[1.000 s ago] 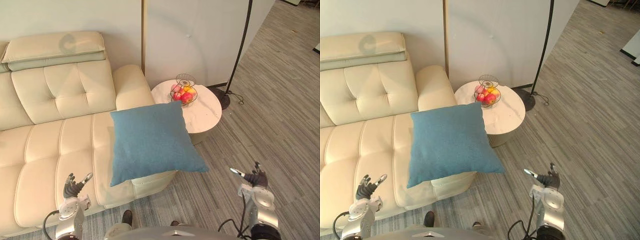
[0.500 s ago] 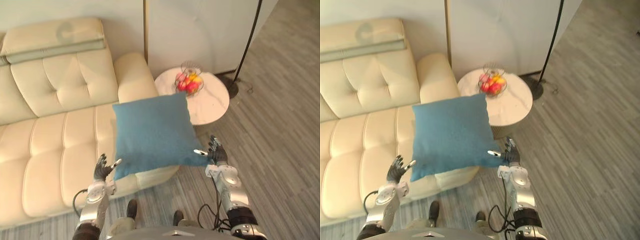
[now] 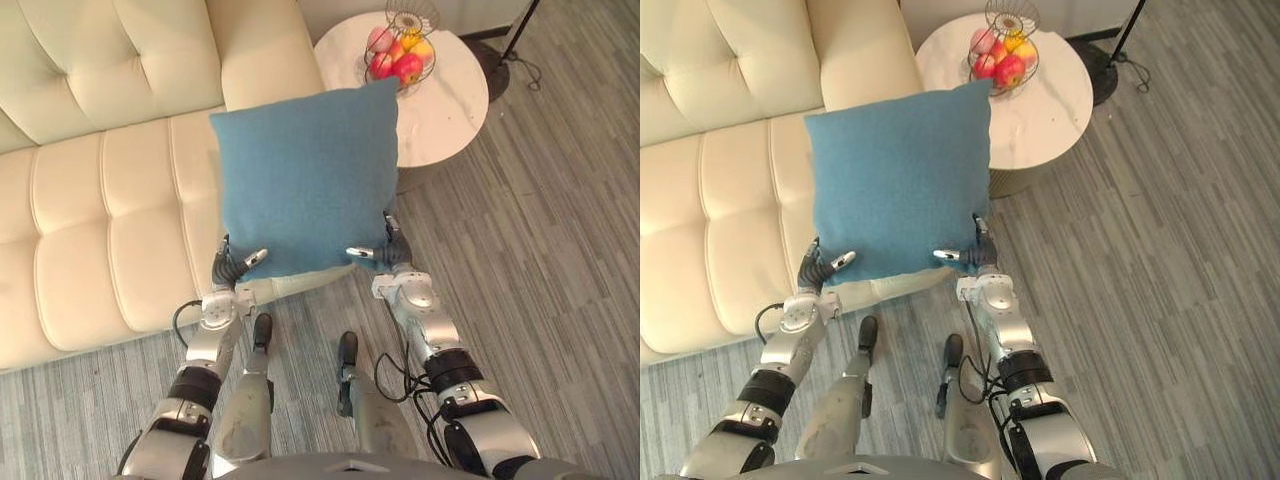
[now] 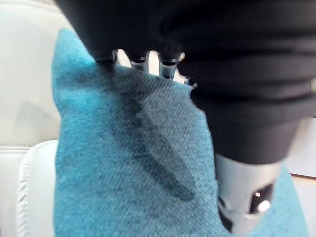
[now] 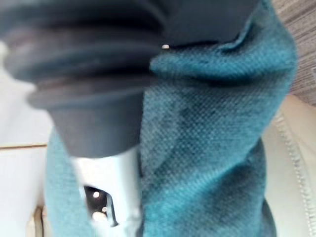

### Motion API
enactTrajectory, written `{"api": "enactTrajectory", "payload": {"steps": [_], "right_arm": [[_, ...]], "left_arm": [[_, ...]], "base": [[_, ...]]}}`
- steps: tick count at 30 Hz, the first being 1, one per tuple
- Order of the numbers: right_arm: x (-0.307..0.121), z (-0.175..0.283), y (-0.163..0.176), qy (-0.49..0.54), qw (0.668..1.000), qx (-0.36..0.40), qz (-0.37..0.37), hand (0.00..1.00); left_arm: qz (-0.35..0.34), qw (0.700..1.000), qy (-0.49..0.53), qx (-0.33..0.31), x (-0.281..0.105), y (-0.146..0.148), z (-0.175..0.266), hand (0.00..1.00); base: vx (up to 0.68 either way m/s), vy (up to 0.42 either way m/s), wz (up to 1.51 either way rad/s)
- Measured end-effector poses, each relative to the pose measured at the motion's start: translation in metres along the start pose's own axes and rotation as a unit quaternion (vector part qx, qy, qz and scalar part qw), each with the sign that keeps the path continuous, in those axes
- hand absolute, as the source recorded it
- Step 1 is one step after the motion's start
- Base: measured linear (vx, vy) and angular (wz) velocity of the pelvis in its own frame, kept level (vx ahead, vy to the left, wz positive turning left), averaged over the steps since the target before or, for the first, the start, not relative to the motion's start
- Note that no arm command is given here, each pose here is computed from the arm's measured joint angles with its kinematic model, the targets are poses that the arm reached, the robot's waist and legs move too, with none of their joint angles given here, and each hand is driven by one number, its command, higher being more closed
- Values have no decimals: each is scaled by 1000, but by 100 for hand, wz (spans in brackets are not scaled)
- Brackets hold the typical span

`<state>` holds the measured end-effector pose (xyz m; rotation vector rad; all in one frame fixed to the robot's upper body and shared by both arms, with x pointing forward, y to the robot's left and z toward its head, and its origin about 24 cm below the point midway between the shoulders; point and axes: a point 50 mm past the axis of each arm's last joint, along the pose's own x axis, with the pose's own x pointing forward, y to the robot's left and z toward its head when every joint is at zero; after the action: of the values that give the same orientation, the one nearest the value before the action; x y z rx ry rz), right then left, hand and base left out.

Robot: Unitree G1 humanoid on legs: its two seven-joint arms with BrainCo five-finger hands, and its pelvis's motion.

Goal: Pick up cushions and gather them together orderly.

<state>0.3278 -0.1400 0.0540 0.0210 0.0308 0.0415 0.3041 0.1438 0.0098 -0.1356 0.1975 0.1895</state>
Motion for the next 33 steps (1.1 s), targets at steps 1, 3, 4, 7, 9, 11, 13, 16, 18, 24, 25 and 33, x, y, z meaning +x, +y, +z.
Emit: {"api": "enactTrajectory", "payload": {"steps": [1,3,4,7,9,11,13,16,18,24,25,33], "right_arm": [[1,1,1,-2,1000,0,3,100],[2,9,3,-18,1000,-5,10,100],[2,13,4,-26,1000,-5,11,100],[6,23,4,-46,999,11,14,100],[6,27,3,-52,998,20,15,100],[5,32,7,-63,997,28,23,100],[4,36,11,-72,997,23,35,100],[3,38,14,-80,995,30,44,100],[2,38,14,-82,995,35,45,100],[-12,34,17,-88,994,44,54,100],[-16,32,16,-86,994,46,54,100],[-45,24,17,-89,993,59,58,100]], "left_arm": [[1,1000,-1,-4,1,0,1,100],[10,1000,-12,-12,3,-1,7,100],[14,1000,-17,-14,4,0,10,100],[33,998,-34,-32,6,4,19,100],[34,998,-43,-39,8,4,24,100],[33,997,-60,-40,9,5,33,100],[33,995,-78,-46,9,6,41,100],[33,993,-99,-53,8,5,51,100],[28,992,-108,-55,7,3,55,100],[20,991,-121,-58,-3,3,55,100],[17,991,-120,-57,-6,3,53,100],[8,992,-119,-49,-30,9,40,100]], "base": [[13,-62,-6],[20,-65,-3],[19,-53,1],[41,-70,1],[42,-60,10],[53,-77,11],[36,-44,5],[53,-52,14],[52,-46,22],[44,-43,7],[37,-32,7],[37,-14,7]]}}
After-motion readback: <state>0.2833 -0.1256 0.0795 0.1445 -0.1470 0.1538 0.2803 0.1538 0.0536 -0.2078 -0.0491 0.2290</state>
